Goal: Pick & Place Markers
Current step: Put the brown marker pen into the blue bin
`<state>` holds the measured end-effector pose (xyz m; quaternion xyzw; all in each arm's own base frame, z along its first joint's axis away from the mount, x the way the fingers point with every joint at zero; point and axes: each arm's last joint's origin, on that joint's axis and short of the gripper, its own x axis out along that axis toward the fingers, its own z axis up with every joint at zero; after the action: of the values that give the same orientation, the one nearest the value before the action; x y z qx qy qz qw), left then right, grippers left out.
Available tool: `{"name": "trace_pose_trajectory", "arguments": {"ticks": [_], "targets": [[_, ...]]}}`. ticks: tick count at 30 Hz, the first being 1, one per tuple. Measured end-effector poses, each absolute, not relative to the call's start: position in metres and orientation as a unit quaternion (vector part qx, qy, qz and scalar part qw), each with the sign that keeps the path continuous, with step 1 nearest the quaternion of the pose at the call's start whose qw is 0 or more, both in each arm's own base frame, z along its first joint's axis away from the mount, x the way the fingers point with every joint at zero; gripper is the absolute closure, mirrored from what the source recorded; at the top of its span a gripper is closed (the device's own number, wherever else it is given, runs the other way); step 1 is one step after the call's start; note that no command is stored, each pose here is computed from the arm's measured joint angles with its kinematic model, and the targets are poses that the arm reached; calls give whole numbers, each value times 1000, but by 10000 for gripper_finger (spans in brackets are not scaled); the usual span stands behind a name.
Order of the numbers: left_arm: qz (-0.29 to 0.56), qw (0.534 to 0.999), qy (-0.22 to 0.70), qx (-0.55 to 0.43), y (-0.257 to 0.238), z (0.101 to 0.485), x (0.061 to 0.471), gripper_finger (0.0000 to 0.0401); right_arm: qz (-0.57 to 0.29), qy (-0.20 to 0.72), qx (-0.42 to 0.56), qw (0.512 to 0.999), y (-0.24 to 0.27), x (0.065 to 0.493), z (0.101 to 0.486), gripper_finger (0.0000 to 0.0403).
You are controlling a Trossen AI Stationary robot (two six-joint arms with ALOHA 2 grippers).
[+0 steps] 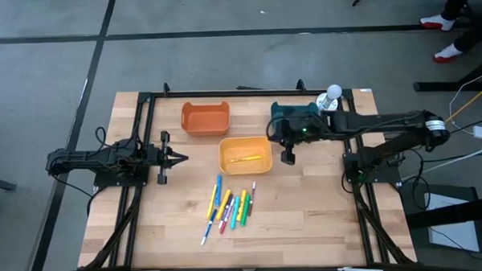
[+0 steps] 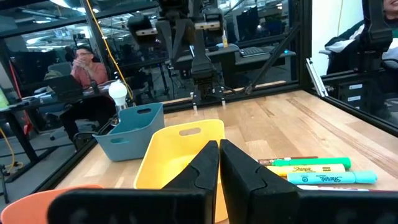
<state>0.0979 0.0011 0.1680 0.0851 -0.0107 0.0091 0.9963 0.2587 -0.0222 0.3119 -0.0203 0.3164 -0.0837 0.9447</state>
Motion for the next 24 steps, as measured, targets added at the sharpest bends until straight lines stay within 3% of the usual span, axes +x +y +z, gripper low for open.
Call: {"name": "trace_pose_trajectory", "arguments": {"ticks": [10,24], "targets": [[9,996,-11,85,1,168,98,388,-83,290,-21,953,-21,250,323,403],[9,996,-11,85,1,168,98,388,-11,285,-60,956,6,249,325,403]]}}
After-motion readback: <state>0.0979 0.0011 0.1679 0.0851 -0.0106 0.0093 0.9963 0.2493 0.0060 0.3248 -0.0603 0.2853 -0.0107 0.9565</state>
